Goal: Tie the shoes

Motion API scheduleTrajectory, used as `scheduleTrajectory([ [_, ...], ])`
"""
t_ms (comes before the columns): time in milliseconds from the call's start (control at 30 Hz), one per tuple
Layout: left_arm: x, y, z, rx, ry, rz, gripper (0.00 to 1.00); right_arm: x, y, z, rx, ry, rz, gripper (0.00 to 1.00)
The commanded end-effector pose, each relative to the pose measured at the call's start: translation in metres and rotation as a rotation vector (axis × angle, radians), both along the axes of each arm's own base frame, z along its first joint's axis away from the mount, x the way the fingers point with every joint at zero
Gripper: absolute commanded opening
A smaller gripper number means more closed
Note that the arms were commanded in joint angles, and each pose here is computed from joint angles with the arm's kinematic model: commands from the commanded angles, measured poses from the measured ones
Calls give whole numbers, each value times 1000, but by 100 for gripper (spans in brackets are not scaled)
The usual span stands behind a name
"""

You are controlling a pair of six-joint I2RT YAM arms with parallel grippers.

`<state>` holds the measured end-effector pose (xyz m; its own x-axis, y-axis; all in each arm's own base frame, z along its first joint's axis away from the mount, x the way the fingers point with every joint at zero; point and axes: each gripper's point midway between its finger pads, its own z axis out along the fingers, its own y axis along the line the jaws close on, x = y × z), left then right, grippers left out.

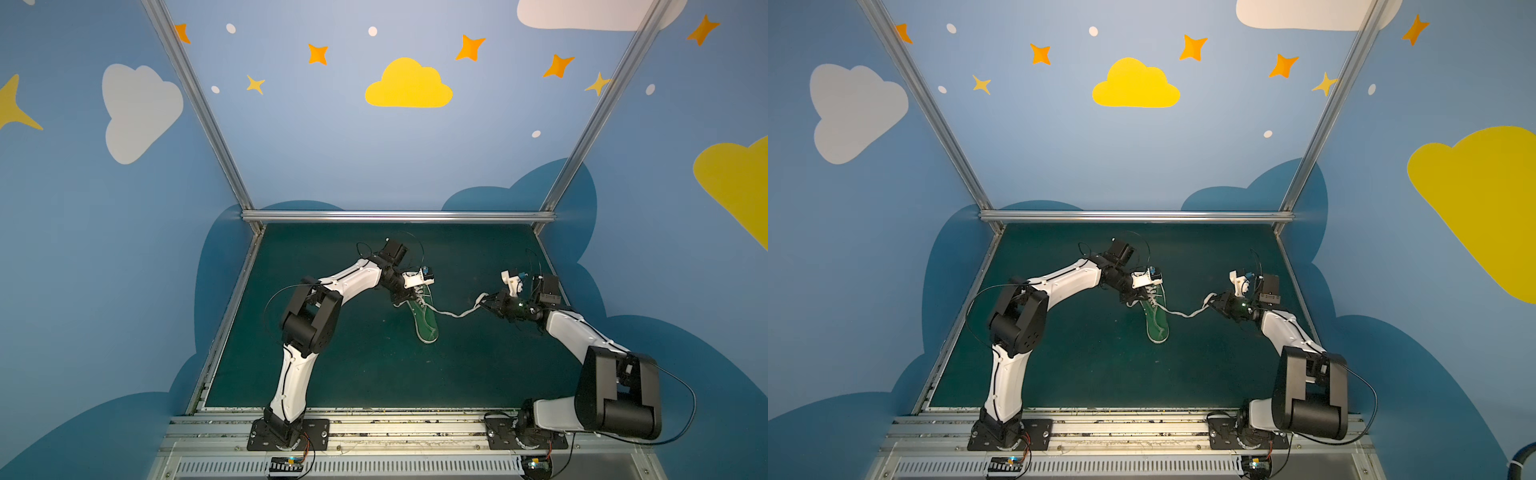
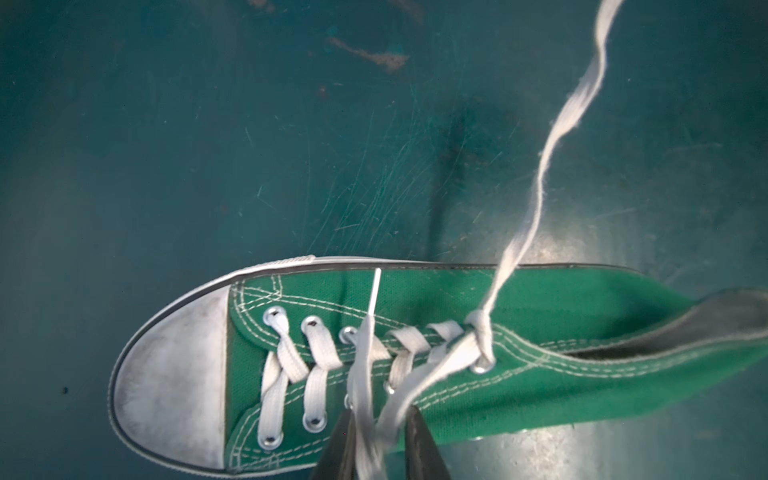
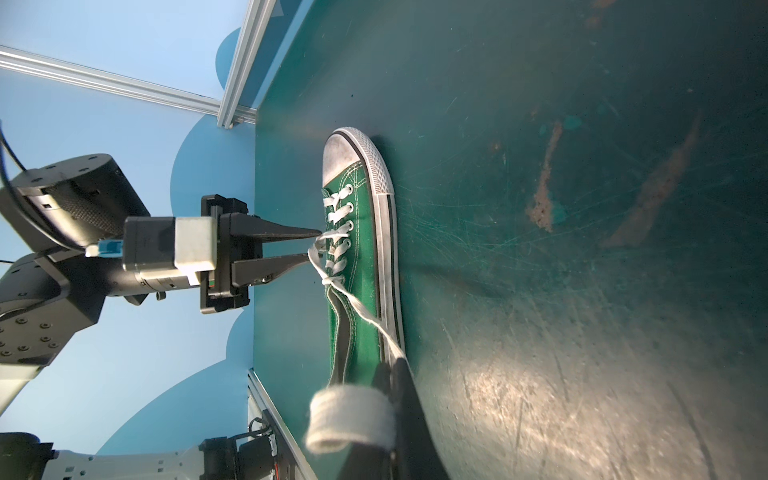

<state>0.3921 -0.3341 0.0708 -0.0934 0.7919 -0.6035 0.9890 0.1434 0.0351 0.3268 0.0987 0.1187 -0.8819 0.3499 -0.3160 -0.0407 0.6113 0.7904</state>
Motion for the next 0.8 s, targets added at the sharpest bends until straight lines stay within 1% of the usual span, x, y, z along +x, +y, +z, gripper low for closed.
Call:
scheduleTrajectory([
  [0,1,3,-4,17,2,16,5,2,1,8,-5,-15,15,0],
  [33,2,6,-4,27,-7,23,3,1,0,6,-7,-9,9,0],
  [167,4,20,-5,76,-54,62,3,-2,-7,-4,-46,27,-28,0],
  [300,7,29,-7,99,-78,89,3,-6,-15,-13,-80,56,-65,0],
  [333,11,35,-10,130,-92,110,3,-7,-18,-15,-91,61,-78,0],
  [367,12,36,-10,137,-92,114,3,-8,-20,-15,-101,61,-89,0],
  [567,13,40,-9,144,-96,129,3,-11,-33,-11,-145,38,-153,0],
  [600,14,41,-9,144,-101,134,3,-17,-33,-18,-144,58,-154,0],
  [767,20,48,-8,155,-104,166,3,-18,-38,-20,-152,65,-169,0],
])
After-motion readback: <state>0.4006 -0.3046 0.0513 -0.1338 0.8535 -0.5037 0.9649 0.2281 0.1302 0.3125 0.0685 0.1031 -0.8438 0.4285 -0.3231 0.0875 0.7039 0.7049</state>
